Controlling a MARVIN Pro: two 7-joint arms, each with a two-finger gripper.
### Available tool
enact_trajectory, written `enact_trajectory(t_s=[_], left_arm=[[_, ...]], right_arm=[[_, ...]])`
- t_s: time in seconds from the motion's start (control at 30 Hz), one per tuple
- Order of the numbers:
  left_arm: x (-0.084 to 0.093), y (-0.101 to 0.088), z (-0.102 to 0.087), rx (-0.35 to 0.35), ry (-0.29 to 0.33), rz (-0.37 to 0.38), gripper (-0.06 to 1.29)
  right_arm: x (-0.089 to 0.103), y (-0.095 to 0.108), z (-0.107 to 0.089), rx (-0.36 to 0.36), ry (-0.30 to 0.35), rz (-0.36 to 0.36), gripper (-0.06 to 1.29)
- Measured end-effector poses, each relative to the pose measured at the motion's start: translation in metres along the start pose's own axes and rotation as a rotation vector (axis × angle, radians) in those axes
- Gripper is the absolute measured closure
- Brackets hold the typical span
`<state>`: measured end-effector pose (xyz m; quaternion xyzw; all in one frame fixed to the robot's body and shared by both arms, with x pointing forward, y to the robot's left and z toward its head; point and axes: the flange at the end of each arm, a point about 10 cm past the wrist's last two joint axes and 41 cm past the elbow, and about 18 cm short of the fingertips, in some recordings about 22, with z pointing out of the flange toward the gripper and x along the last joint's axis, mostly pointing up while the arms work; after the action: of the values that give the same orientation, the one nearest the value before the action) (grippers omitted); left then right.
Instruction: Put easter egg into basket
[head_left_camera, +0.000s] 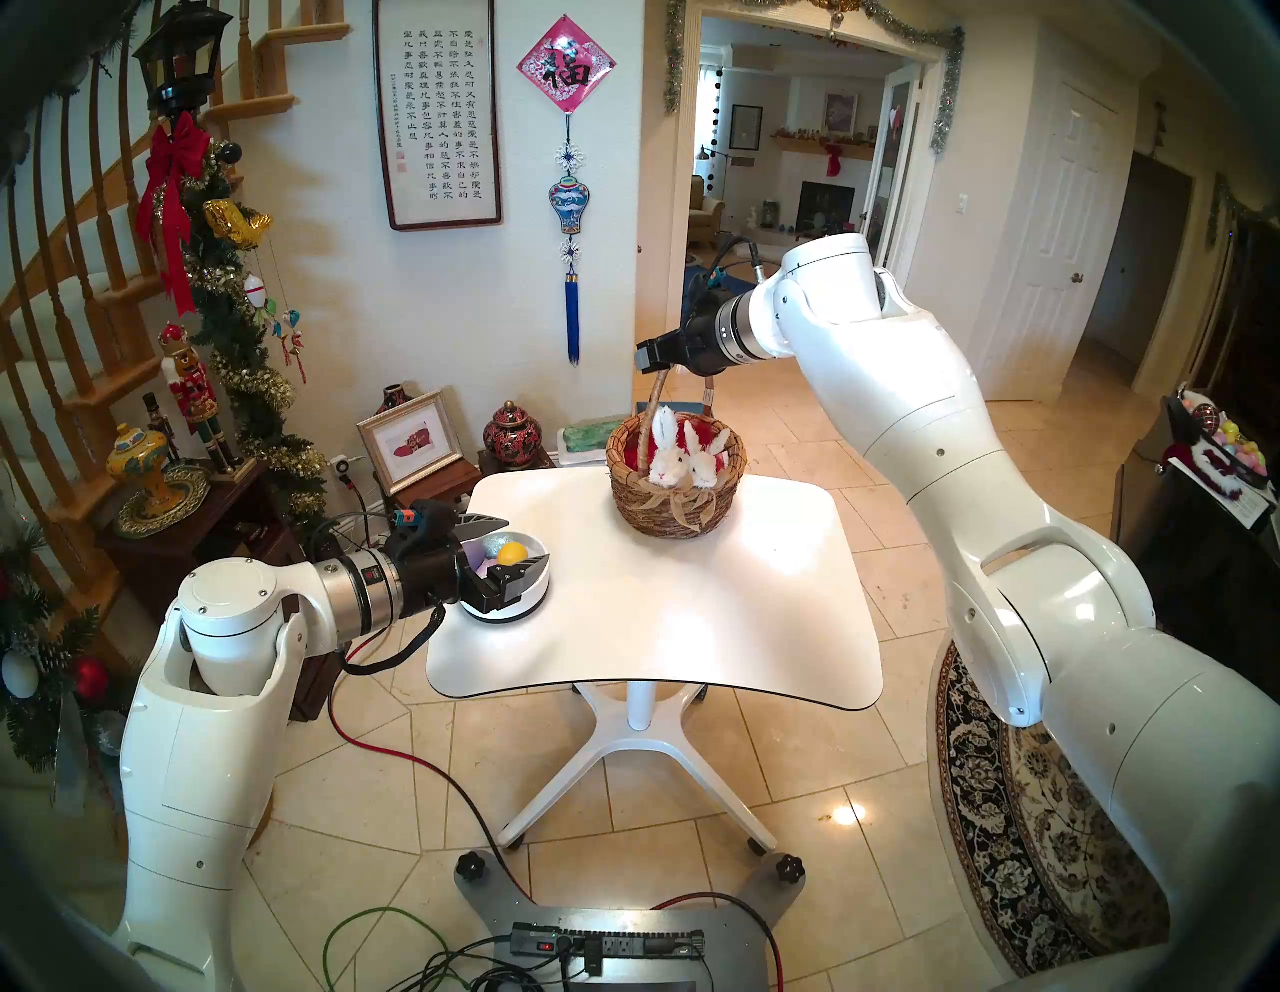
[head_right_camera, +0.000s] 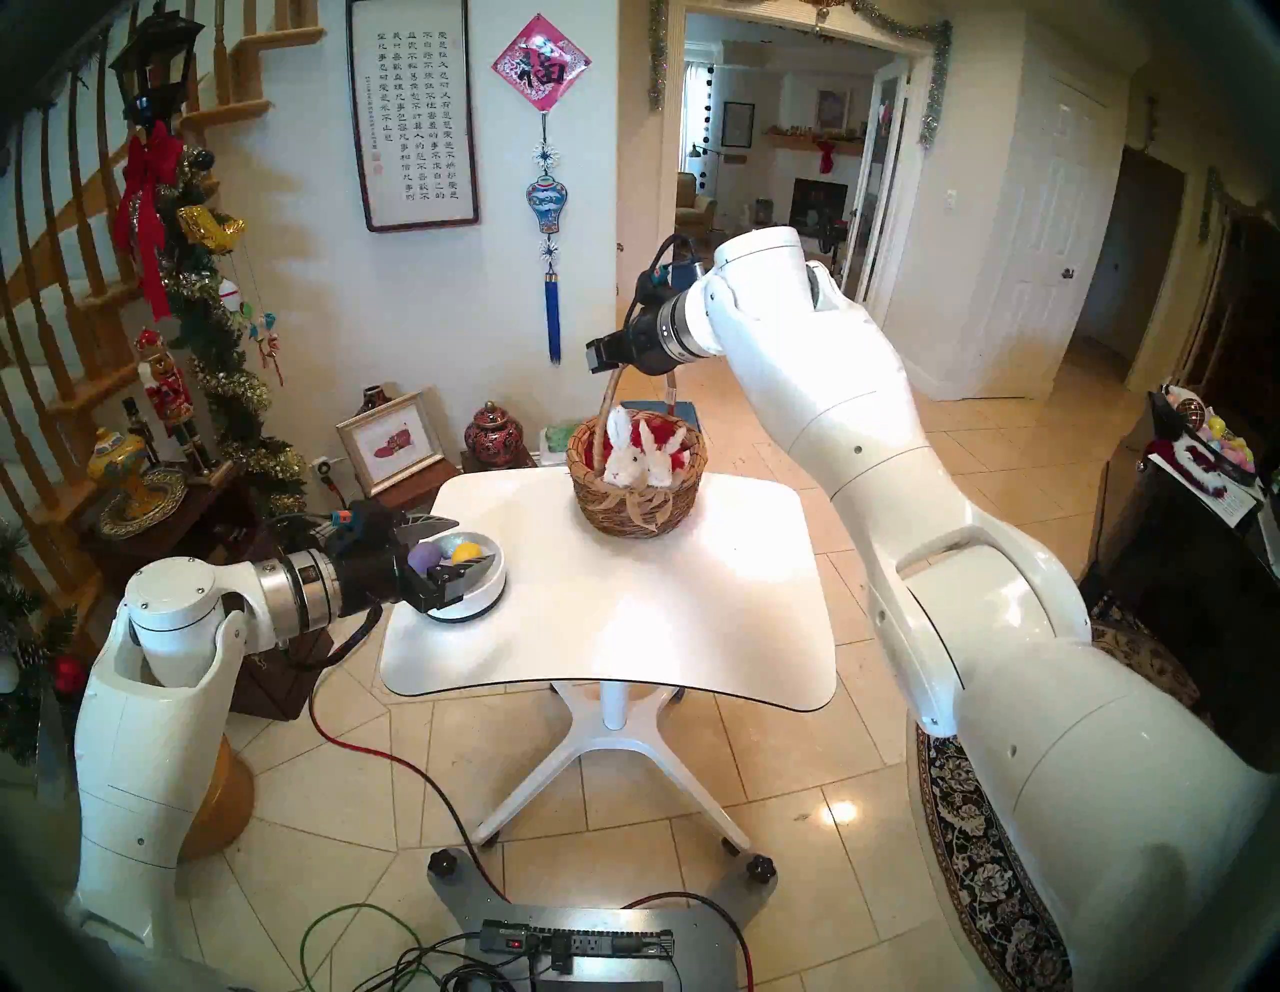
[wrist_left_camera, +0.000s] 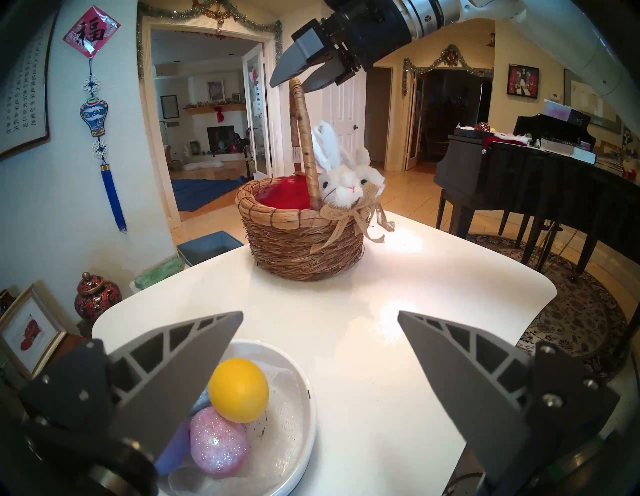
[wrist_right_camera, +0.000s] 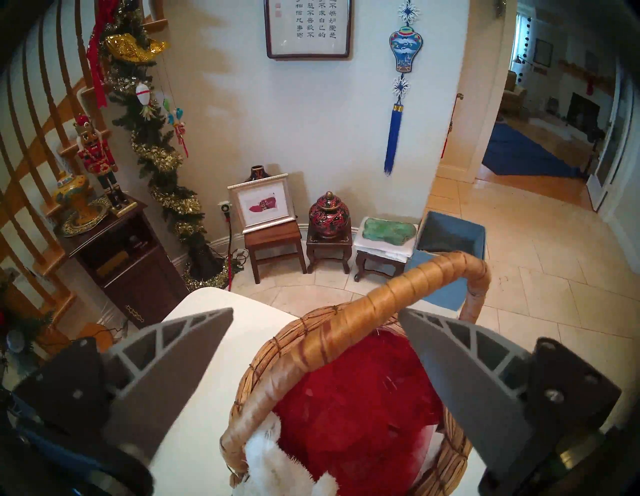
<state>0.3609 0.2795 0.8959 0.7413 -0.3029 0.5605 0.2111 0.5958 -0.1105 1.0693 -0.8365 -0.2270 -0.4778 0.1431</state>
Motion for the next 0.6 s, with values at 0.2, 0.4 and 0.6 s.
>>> enact_trajectory(t_s=[0.2,0.4,0.6], left_arm=[[0.000,0.000,0.000,0.000,0.000,0.000,0.02],[0.000,0.000,0.000,0.000,0.000,0.000,0.02],[0.000,0.000,0.000,0.000,0.000,0.000,0.02]], right_arm=[[-0.002,0.003,0.002,-0.026,-0.011,0.012,-0.01],[-0.008,0.006,0.006,-0.048,-0.030,0.030,-0.01],[-0.010,0.006,0.007,-0.051,-0.040,0.041,-0.01]])
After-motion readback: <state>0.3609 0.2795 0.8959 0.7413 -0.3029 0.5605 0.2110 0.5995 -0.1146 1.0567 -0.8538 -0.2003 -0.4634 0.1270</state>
